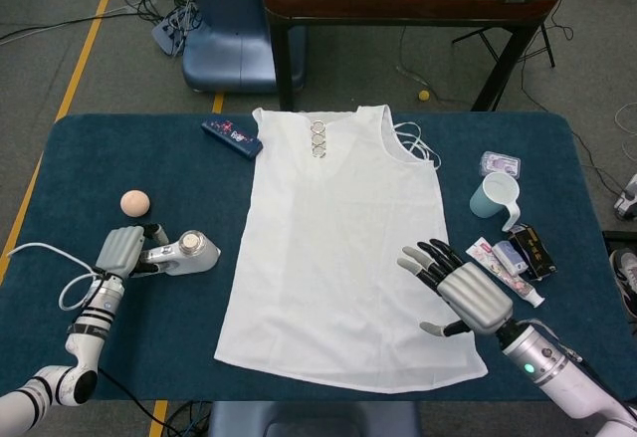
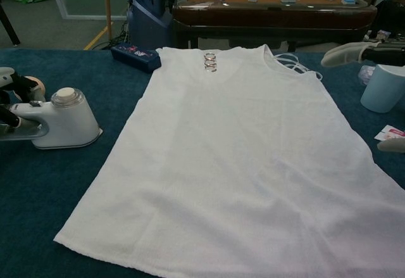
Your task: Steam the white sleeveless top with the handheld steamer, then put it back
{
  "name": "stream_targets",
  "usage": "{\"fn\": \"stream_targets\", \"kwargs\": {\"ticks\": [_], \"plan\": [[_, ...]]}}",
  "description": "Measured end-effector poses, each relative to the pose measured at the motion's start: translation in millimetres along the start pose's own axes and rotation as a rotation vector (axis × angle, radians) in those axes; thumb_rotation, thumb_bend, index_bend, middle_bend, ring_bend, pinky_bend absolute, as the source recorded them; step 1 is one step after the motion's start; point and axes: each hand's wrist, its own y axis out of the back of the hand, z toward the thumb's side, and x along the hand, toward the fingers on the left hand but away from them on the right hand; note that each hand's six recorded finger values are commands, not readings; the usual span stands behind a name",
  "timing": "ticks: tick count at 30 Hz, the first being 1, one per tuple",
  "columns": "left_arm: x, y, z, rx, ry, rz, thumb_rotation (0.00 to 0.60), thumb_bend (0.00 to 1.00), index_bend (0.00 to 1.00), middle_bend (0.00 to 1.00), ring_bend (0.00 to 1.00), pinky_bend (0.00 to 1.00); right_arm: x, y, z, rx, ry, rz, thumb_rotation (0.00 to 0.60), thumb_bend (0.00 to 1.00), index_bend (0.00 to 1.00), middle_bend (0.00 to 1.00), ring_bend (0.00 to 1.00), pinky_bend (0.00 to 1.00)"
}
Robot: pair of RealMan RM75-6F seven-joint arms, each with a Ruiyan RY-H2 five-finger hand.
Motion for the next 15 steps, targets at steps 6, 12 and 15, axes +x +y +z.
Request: {"fn": "stream_targets", "kwargs": {"ticks": [6,12,15], "plan": [[-5.6,-2.1,1.4,0.014,0.017,-0.041,0.600,0.13,0.02,0.12,0.07,0.30,1.8,4.6,-4.0,-0.010,-0.004,-0.021,0.504,0.20,0.00,0.06,0.00,0.00],[-12.1,-1.1,1.0,0.035,0.033,-0.069,0.508,0.08,0.00,0.00,0.00,0.12,5.1,8.3,-9.7,-0.019,-0.013,-0.041,0.505,0.20,0.00,0.06,0.00,0.00],[-16.4,1.6,2.9,0.028,0.034,-0.073,0.493,0.07,0.00,0.00,0.00,0.11,7.6,9.7,-13.3,-0.025,-0.021,-0.050,0.507,0.20,0.00,0.06,0.00,0.00]]}}
